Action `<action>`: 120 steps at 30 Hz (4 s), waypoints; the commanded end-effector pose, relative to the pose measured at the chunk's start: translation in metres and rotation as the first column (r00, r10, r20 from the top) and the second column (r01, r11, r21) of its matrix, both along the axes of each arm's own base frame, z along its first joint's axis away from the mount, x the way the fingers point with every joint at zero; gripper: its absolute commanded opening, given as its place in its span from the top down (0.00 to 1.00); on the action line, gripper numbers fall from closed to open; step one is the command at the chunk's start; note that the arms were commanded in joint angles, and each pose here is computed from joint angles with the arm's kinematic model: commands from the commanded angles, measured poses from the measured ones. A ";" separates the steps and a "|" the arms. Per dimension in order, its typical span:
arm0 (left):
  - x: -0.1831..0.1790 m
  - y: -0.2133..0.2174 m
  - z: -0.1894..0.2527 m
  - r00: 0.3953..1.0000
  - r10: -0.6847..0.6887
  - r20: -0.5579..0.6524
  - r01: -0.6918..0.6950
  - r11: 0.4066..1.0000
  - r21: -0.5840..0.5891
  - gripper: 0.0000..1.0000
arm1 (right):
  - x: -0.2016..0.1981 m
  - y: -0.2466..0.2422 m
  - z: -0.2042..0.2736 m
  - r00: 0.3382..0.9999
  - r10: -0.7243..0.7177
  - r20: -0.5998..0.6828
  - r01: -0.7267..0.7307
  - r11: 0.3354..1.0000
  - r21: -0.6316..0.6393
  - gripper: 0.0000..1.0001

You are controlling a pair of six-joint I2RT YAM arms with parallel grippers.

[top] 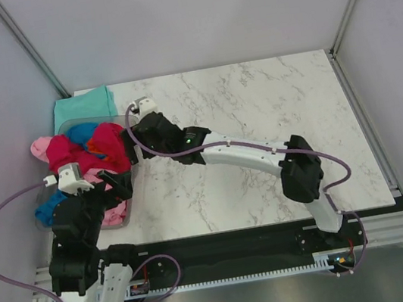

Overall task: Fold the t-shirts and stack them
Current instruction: Grab the tshirt from the pile, then move the tshirt to the center of the board, then flatten the tshirt out

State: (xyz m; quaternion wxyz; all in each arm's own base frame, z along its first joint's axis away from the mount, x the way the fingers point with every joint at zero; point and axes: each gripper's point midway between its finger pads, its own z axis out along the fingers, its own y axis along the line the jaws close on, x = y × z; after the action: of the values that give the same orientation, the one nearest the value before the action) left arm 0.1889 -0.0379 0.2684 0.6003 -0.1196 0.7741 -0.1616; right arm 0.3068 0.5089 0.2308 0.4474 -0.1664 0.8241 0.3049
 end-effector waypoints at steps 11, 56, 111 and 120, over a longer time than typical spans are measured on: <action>-0.006 0.020 0.007 0.990 0.141 -0.015 -0.142 0.989 -0.046 0.05 | 0.087 0.097 -0.044 0.980 0.104 0.168 -0.116 0.991 0.060 0.02; 0.009 0.028 -0.006 0.981 0.170 -0.091 -0.173 0.985 -0.023 0.12 | 0.057 -0.160 0.376 0.723 -0.240 0.647 -0.072 0.906 0.417 1.00; 0.008 -0.005 -0.001 0.999 -0.021 -0.046 0.020 0.999 -0.029 0.12 | -0.003 -0.357 -0.170 0.605 -0.701 -0.377 0.653 0.708 -0.270 1.00; 0.007 -0.005 -0.001 0.999 -0.020 -0.036 0.019 0.999 -0.028 0.11 | 0.046 -0.205 0.053 0.881 -0.440 -0.174 0.451 0.892 0.027 1.00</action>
State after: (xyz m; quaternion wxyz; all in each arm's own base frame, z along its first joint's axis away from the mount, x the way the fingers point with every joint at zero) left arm 0.1935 -0.0400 0.2578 0.5632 -0.1459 0.7950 -0.1719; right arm 0.3499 0.2487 0.1657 0.3650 0.1243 0.9088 0.1594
